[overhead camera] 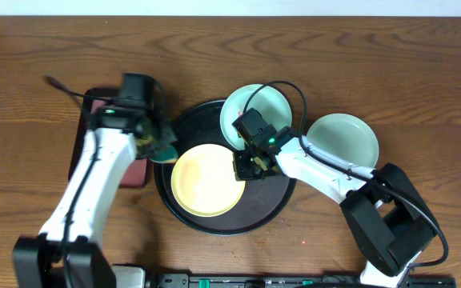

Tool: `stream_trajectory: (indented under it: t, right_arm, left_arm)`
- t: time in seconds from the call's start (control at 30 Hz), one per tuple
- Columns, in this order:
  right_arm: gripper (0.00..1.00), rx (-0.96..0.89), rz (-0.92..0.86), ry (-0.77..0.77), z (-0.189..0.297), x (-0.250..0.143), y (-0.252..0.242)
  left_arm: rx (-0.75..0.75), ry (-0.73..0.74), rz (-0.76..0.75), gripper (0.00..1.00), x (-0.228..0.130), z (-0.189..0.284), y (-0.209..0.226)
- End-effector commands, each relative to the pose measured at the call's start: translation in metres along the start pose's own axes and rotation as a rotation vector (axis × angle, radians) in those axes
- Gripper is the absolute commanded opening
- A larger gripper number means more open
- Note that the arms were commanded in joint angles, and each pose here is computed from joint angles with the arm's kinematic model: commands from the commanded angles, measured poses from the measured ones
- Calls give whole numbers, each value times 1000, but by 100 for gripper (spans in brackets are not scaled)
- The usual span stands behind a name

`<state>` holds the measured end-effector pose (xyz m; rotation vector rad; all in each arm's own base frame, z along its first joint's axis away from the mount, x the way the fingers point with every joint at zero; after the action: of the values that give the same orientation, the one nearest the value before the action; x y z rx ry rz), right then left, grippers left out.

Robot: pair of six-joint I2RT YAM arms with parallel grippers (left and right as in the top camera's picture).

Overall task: Clean dirty plates on tray and stack at the side
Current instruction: 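Scrub the yellow plate with the sponge in the left gripper, then lift the yellow plate with the right gripper and stack it on the green plate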

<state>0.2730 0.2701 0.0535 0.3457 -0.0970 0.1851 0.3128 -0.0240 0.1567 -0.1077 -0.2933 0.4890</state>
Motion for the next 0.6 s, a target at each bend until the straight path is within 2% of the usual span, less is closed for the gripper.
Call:
stream_trajectory:
  t: [0.0, 0.2, 0.3, 0.57]
  right_arm:
    - [1, 10, 140, -117, 30, 19, 20]
    - [1, -163, 315, -317, 70, 30, 29]
    - [1, -310, 388, -444, 98, 32, 32]
    - [1, -634, 478, -711, 150, 26, 46]
  left_arm:
    - [46, -82, 16, 8, 21, 20, 22]
    - [91, -76, 106, 7, 32, 19, 57]
    - [105, -71, 139, 8, 36, 17, 67]
    - [117, -53, 152, 8, 36, 11, 72]
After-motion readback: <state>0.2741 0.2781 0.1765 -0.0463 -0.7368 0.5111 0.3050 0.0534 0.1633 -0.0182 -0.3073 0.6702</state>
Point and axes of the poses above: each gripper's point midway between its finger pads, its own z axis back along the fingers, its own y axis along the line the jaws close on, x = y × z, the point moved 4 cm from there along z, back along the fingers, and after that the axes turned 1 degree about z, right-handed, at the moved point
